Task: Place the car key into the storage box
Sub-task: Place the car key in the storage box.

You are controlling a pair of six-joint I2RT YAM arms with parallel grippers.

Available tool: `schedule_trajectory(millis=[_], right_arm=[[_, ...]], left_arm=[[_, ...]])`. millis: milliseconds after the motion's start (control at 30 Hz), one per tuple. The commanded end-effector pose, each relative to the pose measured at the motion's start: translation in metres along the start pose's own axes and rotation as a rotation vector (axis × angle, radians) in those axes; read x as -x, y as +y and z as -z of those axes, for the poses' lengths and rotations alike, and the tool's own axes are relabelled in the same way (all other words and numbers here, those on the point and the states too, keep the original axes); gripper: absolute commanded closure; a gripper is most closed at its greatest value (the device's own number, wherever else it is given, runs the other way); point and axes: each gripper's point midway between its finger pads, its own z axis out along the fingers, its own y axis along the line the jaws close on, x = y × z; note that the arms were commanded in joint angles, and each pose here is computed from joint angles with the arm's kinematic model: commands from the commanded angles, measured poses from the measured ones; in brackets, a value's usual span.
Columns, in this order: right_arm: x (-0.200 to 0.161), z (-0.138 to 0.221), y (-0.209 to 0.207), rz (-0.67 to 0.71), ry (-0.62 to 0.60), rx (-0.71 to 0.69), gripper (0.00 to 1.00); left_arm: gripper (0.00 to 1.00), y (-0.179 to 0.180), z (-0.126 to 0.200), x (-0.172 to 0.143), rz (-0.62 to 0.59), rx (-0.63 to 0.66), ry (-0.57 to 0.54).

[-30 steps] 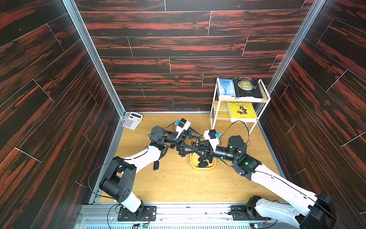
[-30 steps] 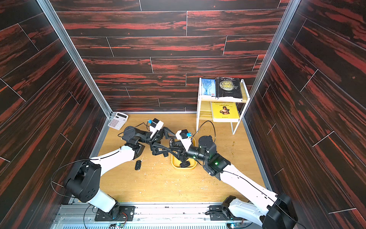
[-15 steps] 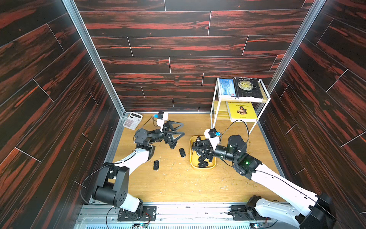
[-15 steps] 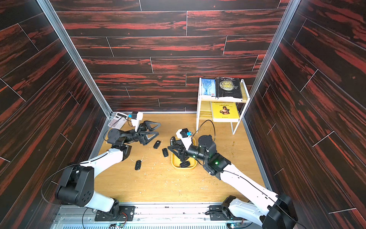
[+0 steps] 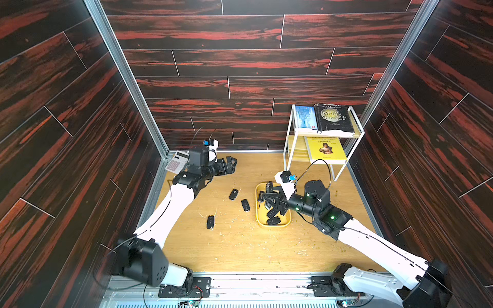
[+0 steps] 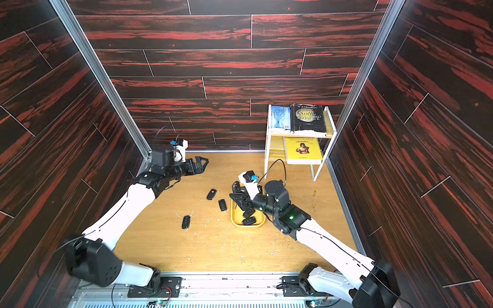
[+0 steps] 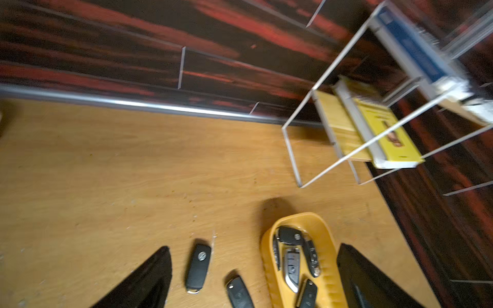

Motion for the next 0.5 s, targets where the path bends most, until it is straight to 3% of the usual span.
schedule_trajectory(millis=[0, 67, 100, 167, 300, 467], right_arm=[[-0.011, 0.000, -0.027, 0.010, 0.073, -0.154, 0.72], [-0.023, -0.001, -0.038, 0.001, 0.123, -0.213, 0.71], [-0.030, -0.002, -0.042, 0.003, 0.146, -0.230, 0.72], [-0.041, -0.003, -0.047, -0.008, 0.182, -0.254, 0.72], [-0.064, -0.006, -0.060, -0.018, 0.248, -0.315, 0.73], [-0.083, -0.010, -0.078, -0.019, 0.311, -0.401, 0.74]], left_arm=[[0.00, 0.047, 0.007, -0.063, 0.002, 0.226, 0.259], [0.00, 0.046, 0.007, -0.064, 0.013, 0.203, 0.217], [0.00, 0.047, 0.006, -0.054, 0.023, 0.206, 0.146], [0.00, 0.055, 0.011, -0.055, 0.027, 0.243, 0.127], [0.00, 0.082, 0.016, -0.063, 0.064, 0.390, 0.177], [0.00, 0.083, 0.012, -0.072, 0.038, 0.380, 0.232]])
